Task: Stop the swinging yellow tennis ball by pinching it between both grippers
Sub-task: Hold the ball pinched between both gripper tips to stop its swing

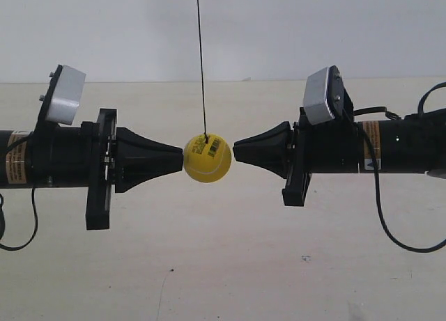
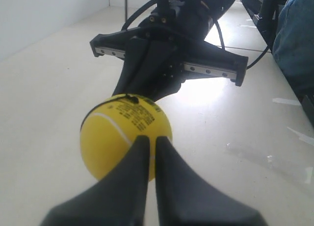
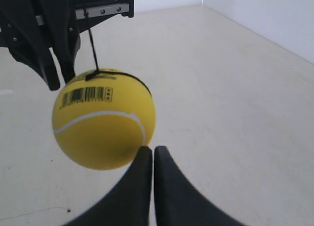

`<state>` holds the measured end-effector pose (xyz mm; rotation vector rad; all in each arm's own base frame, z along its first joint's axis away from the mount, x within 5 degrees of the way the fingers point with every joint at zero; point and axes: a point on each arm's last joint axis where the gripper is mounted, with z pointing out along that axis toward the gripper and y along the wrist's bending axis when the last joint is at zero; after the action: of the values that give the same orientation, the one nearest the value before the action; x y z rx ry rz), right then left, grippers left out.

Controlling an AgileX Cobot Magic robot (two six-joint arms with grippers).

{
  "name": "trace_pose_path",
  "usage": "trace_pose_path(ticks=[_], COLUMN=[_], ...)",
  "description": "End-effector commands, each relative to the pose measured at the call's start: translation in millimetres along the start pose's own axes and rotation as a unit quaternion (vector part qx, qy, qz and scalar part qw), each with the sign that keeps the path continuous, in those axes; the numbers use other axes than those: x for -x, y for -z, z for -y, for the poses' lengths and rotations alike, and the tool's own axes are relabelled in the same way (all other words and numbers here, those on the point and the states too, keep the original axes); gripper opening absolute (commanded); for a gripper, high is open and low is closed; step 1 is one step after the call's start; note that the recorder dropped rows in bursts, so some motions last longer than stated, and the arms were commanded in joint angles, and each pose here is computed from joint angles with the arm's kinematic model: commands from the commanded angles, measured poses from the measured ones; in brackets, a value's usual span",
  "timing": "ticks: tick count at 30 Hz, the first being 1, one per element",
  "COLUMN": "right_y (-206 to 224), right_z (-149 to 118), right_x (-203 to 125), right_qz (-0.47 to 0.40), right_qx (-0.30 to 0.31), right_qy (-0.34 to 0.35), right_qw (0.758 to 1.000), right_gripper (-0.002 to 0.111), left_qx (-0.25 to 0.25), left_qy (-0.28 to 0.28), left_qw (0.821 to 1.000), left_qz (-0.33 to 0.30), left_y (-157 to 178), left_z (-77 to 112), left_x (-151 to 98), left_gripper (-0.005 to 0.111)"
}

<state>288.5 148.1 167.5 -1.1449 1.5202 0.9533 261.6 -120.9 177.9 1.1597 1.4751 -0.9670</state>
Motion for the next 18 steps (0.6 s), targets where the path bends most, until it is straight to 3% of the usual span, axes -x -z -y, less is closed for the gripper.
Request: trace_pose_path(ticks=[1,18], right_y=[-0.5,-0.5], right_z=[-1.1,-2.2], right_x=[1.4,2.6], right_qz=[0.001,0.007], right_qx=[0.007,0.013], right_qy=[0.003,-0.001], right_qw=[1.0,1.0], right_gripper=[0.0,0.0], left_qx=[0.003,-0.005], left_qy=[-0.001,0.001], left_qw=[1.0,1.0], left_qz=[0.002,-0.002], left_y=[-2.0,-2.1], left_z=[-0.6,0.8], left_x=[1.5,0.6], left_gripper=[0.005,0.005])
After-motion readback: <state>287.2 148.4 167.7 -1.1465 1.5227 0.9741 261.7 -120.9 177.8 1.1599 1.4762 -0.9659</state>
